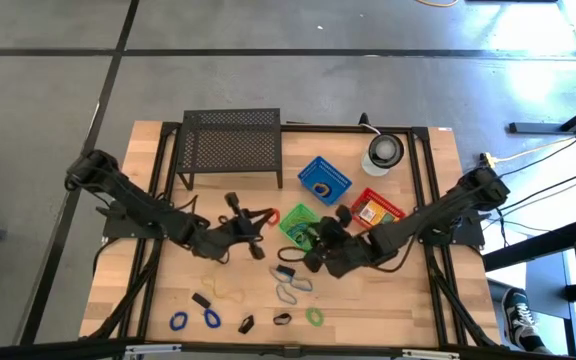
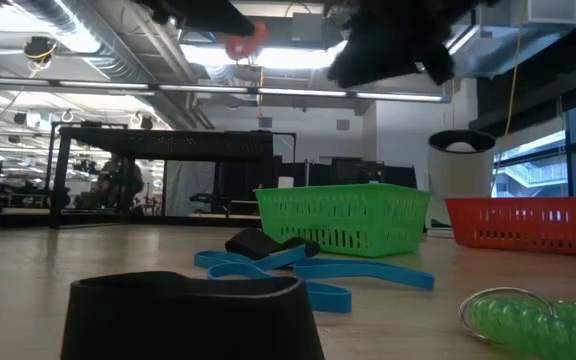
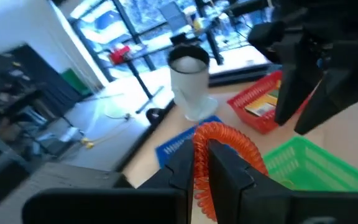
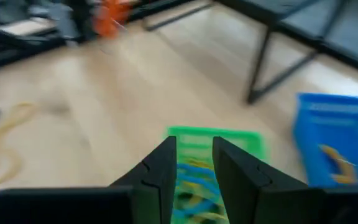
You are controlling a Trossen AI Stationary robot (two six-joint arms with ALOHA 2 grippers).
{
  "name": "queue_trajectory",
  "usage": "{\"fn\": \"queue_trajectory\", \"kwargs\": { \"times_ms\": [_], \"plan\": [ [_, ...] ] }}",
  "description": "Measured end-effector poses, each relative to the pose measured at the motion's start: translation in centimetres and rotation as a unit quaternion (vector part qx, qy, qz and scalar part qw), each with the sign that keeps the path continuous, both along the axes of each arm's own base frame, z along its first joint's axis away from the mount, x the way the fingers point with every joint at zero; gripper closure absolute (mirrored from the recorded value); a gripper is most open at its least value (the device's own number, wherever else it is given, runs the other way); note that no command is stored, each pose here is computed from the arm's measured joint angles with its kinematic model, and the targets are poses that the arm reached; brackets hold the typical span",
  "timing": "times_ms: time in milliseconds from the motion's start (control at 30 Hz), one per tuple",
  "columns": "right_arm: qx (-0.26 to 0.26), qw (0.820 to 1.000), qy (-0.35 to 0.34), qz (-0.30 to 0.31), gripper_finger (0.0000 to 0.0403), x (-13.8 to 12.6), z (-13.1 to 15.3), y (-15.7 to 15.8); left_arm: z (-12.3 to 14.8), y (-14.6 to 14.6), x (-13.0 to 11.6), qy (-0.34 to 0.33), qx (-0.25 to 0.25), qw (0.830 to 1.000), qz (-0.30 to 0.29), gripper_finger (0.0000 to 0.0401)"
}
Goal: Pick & Place Office Desk Supplies
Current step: Put the orange spring keychain into the blue basket
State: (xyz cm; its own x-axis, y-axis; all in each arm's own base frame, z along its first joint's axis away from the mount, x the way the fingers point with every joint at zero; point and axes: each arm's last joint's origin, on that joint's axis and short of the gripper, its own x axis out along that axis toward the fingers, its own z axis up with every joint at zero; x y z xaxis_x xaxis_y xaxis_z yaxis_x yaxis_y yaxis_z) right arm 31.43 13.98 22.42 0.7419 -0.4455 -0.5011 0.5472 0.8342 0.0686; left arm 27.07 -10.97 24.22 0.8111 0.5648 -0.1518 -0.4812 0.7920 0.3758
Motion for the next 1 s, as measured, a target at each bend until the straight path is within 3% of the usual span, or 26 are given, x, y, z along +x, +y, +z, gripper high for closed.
{"fn": "queue_trajectory", "kwargs": {
  "times_ms": [200,300,433,1000],
  "plan": [
    [0.008,0.994,-0.022,0.108,0.0298,2.3,-0.4,0.7,-1.1,0.5,1.1,0.029,-0.038,0.995,-0.082,0.0373],
    [0.003,0.983,-0.033,0.180,0.0298,3.2,-0.7,1.4,-1.3,0.5,1.2,0.041,-0.036,0.992,-0.110,0.0373],
    [-0.006,0.971,-0.048,0.232,0.0298,3.7,-0.6,1.8,-1.2,0.1,1.2,0.045,-0.022,0.991,-0.125,0.0373],
    [-0.032,0.963,-0.042,0.265,0.0298,3.8,-0.5,1.8,-0.7,-2.7,0.1,0.066,0.072,0.977,-0.192,0.0373]
  ]
}}
